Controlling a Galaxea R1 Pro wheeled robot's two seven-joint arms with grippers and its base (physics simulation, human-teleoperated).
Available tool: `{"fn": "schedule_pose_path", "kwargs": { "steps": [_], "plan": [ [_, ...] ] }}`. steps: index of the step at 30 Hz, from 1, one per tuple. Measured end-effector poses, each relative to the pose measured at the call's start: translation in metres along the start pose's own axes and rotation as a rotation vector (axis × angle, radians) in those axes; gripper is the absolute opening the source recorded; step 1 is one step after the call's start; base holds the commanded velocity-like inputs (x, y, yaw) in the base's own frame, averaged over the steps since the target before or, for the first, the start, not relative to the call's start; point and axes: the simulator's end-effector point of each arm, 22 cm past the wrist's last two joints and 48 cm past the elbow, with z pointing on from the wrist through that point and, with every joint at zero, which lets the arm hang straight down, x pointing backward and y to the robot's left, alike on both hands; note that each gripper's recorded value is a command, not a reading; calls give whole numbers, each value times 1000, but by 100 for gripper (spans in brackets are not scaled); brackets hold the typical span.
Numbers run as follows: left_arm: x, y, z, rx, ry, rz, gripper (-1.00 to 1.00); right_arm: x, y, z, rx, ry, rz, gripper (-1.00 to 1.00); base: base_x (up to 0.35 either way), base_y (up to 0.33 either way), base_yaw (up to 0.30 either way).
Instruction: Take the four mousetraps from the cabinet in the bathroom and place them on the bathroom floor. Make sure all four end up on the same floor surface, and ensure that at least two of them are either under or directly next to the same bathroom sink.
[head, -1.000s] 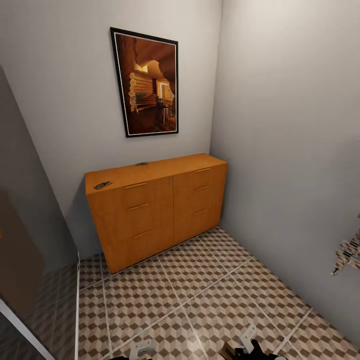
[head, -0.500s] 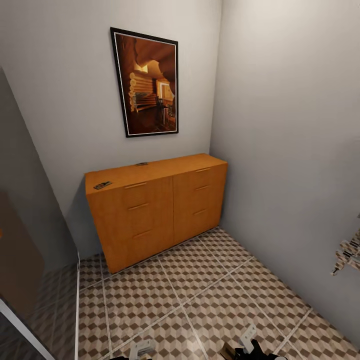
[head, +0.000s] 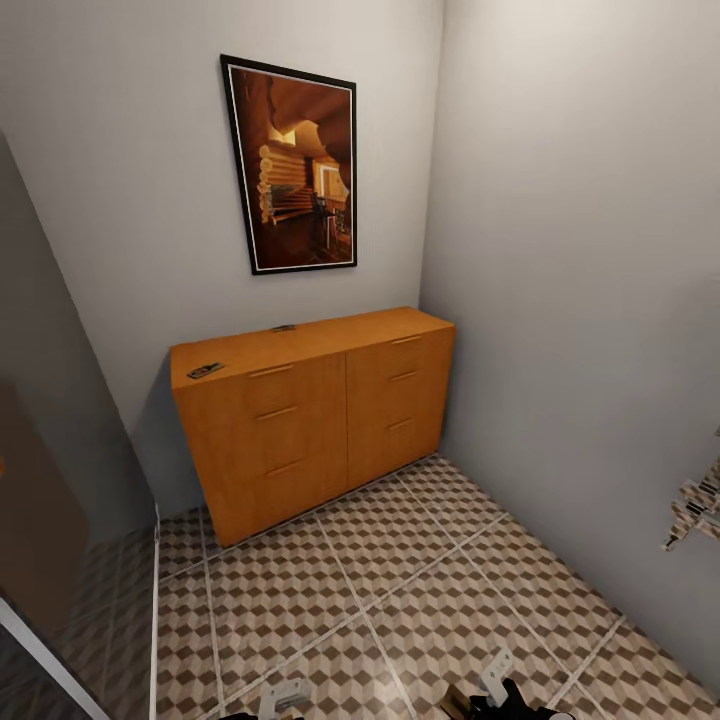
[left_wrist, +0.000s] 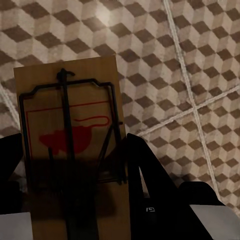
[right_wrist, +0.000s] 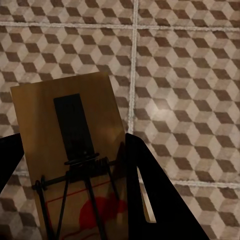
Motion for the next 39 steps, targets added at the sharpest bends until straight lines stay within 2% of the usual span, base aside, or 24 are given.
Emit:
{"fn": "schedule_pose_path", "kwargs": {
  "steps": [18,34,39],
  "plan": [
    [-1,9,-1,-12,-1,-1,-100,0,0,0,-1,0,1,-100,0,0,-11],
    [-2,10,-1,-14,-4,0,-100,-1,-2,-1,3,-3,2,-100,0,0,-277],
    [8,12,-1,-18,8,-1,-100,-1,-1,-1,1,-2,1,-100,0,0,-279]
  ]
}}
